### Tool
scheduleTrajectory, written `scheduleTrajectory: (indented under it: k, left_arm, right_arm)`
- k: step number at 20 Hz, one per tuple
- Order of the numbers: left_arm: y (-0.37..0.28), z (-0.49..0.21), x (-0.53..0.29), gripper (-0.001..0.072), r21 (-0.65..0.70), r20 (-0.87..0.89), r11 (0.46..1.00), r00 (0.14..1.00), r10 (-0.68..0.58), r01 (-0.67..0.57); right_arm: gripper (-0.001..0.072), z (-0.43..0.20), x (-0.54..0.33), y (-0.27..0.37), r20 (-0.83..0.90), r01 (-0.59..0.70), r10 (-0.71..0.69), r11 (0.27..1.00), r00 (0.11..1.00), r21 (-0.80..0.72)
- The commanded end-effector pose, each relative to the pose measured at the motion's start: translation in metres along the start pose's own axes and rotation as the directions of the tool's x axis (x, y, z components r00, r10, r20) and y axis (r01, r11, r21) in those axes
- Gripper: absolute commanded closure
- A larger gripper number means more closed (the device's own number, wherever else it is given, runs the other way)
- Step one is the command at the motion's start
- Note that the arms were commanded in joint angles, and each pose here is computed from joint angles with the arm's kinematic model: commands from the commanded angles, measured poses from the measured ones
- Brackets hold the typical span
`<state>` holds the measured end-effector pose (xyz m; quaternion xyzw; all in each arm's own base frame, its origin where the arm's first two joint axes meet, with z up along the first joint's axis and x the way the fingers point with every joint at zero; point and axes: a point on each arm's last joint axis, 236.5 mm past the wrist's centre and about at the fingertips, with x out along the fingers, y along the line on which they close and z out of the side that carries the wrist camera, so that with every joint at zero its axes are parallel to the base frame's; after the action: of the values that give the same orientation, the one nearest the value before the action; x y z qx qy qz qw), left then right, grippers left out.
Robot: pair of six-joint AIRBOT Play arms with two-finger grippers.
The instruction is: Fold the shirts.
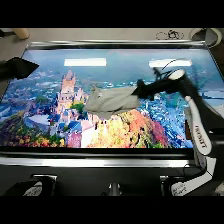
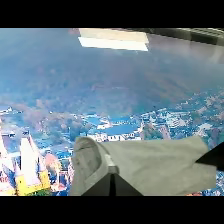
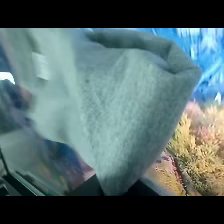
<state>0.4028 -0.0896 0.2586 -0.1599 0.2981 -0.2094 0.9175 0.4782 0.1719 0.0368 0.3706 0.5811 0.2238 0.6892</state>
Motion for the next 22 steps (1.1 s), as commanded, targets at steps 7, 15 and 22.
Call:
scheduleTrajectory:
  k: [7,15,22]
  left_arm:
    - [0.013,-0.004,0.013,0.0680,-0.011,-0.022,1.000,1.000,0.020,-0.021]
    - [0.014,-0.004,0.013,0.0680,0.000,-0.023,1.000,1.000,0.021,-0.021]
    - [0.014,-0.002,0.013,0.0681,0.000,-0.014,1.000,1.000,0.022,-0.022]
  right_arm:
    - [0.0687,0.020,-0.329,-0.049,0.491,0.101,-0.176,0.979,0.853,0.176]
    - [0.0687,-0.070,-0.426,-0.134,0.464,0.186,-0.440,0.848,0.769,0.496]
    - [0.0687,-0.190,-0.418,-0.243,-0.040,0.480,-0.736,0.398,0.676,0.782]
